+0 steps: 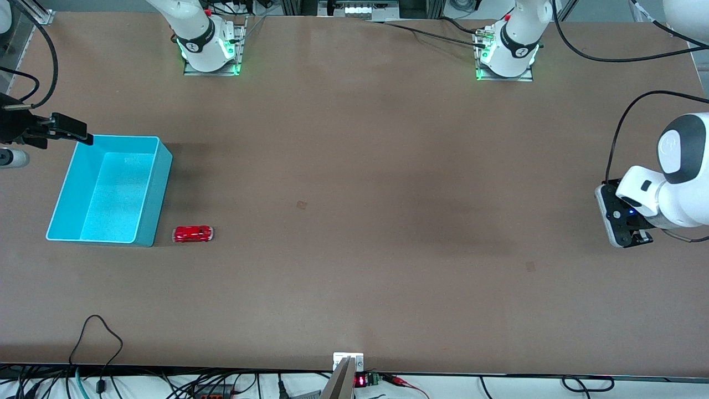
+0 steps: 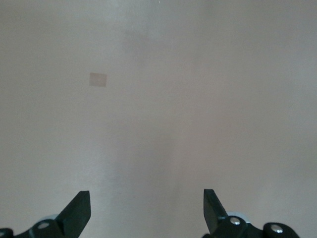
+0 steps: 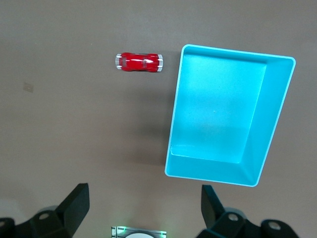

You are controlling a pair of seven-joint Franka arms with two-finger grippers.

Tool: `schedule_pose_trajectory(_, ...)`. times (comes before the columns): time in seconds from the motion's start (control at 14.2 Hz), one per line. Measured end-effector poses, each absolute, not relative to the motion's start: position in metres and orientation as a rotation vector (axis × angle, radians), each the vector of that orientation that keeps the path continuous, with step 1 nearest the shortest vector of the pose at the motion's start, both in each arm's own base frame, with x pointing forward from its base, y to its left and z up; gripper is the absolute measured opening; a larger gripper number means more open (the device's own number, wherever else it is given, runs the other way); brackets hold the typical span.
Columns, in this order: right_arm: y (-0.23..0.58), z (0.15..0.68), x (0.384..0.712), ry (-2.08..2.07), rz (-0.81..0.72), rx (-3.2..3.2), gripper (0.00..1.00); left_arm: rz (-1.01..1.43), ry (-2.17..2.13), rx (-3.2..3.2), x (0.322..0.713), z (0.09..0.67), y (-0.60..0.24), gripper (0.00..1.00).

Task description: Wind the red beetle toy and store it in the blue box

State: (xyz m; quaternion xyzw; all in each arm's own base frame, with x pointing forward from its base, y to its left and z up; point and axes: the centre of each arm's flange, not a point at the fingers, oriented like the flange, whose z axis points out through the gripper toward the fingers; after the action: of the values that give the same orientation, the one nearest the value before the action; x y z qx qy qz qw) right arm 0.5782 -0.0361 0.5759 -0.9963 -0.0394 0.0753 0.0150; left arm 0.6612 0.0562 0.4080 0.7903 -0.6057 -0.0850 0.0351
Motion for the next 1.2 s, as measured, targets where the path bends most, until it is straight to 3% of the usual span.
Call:
schedule_pose_trajectory(0.71,-0.038,0.572,0.579,-0.117,0.252,-3.098,1.0,-0.268,-1.461,2.738,0.647,0.493,0.042,1.0)
schedule_pose_trajectory(1.2,-0.036,0.515,0.598,-0.123,0.399,-3.079,1.0,-0.367,-0.936,2.96,0.633,0.533,0.037,1.0)
